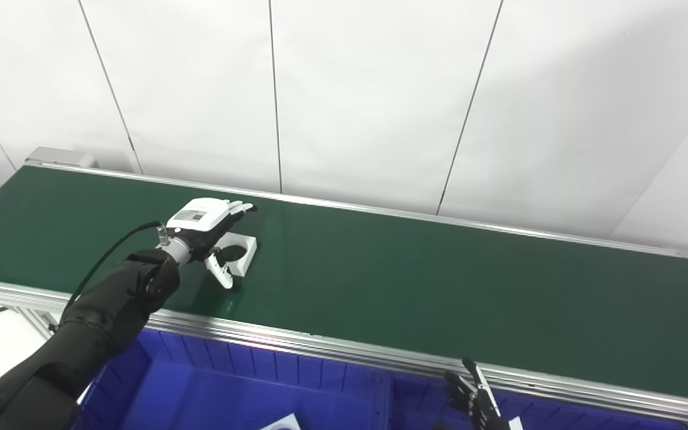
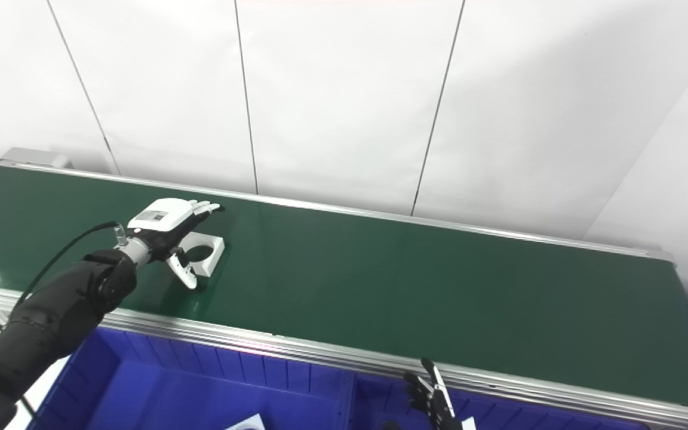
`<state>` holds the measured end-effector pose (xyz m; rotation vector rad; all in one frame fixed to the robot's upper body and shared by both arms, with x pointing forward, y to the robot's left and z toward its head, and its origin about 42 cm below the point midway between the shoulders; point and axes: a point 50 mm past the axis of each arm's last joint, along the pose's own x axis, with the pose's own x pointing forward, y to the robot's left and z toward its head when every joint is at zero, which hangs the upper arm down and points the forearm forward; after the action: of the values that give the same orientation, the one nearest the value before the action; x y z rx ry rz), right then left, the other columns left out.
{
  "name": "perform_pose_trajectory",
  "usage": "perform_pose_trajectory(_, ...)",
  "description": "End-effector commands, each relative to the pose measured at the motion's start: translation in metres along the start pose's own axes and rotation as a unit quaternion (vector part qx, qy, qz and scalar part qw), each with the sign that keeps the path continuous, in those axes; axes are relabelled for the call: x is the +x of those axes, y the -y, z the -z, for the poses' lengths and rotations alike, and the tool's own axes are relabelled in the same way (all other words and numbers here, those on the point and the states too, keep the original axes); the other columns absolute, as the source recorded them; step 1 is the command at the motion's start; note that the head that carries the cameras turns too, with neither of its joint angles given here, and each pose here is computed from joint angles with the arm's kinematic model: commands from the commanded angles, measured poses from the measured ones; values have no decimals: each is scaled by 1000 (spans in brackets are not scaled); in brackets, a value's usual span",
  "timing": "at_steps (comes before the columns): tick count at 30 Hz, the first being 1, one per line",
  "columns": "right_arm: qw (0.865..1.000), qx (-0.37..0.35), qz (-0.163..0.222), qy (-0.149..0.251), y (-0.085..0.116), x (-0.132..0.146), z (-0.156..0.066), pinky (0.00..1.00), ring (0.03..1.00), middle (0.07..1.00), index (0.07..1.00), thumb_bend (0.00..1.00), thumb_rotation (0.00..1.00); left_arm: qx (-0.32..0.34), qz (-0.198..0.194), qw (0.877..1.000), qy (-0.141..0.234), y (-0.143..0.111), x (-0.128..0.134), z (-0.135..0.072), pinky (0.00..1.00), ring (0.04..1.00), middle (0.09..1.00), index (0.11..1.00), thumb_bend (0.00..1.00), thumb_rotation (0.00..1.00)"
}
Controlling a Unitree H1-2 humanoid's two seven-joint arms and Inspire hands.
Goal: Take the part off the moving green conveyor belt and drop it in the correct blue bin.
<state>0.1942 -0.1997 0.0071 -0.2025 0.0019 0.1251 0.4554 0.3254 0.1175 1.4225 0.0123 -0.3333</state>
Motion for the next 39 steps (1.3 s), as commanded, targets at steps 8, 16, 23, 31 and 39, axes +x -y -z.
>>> perform_pose_trajectory(8, 999, 16, 6, 47, 2, 4, -16, 769, 807, 830, 967, 673, 637, -50, -50, 997, 5, -22, 10, 1, 542, 655, 781, 768, 708, 0)
perform_pose_trajectory(16, 998, 30, 8, 47, 1, 4, -17, 775, 806, 829, 972, 659, 612, -93, -68, 993, 28, -12, 18, -17, 390, 412, 498, 515, 502, 0)
perform_pose_trajectory(23, 998, 33, 13, 47, 0, 4, -18, 773, 803, 828, 969, 667, 601, -138, -32, 990, 16, -20, 18, -19, 286, 380, 462, 527, 500, 0)
perform_pose_trajectory(31, 998, 27, 11, 49, -1, 4, -18, 768, 804, 829, 964, 672, 613, -205, -81, 974, 50, -43, 9, -20, 342, 402, 478, 521, 502, 0)
perform_pose_trajectory(39, 998, 9, 14, 59, -3, 1, -22, 752, 798, 824, 964, 679, 643, -326, -197, 911, 156, -76, -16, -39, 322, 395, 474, 528, 498, 0)
